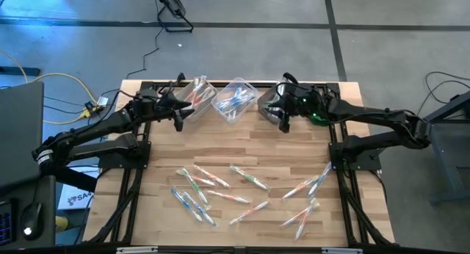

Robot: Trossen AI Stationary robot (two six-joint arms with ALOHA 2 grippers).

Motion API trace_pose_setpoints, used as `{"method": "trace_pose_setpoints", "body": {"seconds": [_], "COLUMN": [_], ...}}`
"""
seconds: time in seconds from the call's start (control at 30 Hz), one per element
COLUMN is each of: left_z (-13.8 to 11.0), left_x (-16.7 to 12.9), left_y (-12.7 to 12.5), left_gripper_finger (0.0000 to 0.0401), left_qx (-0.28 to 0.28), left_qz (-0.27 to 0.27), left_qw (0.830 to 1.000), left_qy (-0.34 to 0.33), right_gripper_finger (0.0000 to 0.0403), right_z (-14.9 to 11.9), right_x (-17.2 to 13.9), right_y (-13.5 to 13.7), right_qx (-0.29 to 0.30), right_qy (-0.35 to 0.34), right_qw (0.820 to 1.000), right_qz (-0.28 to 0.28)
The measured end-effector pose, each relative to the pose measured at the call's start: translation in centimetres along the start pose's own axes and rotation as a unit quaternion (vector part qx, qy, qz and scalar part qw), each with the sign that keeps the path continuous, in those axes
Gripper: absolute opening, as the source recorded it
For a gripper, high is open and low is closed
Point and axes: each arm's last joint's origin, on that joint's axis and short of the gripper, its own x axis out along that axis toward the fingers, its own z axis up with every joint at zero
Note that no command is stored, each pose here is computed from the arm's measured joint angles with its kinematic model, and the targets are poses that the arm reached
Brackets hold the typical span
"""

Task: Pick & Place Toothbrushes
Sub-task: Put the orange toothbrush into the white bin

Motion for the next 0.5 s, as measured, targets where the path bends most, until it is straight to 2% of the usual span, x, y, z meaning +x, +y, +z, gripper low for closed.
{"method": "trace_pose_setpoints", "body": {"seconds": [0.13,0.37,0.5], "left_z": [0.44,0.78,0.49], "left_x": [0.00,-0.02,-0.01], "left_y": [-0.07,-0.11,0.02], "left_gripper_finger": [0.0164,0.0164,0.0164], "left_qx": [-0.018,-0.021,-0.042], "left_qz": [-0.004,-0.005,0.011], "left_qw": [1.000,0.999,0.999], "left_qy": [-0.022,-0.040,-0.027], "right_gripper_finger": [0.0096,0.0094,0.0082], "right_z": [0.68,0.65,0.50], "right_x": [-0.01,0.03,-0.02], "right_y": [-0.07,0.22,-0.37], "right_qx": [-0.007,-0.012,0.000], "right_qy": [-0.034,-0.030,-0.021], "right_qw": [0.999,0.999,0.999], "right_qz": [-0.006,-0.002,-0.038]}}
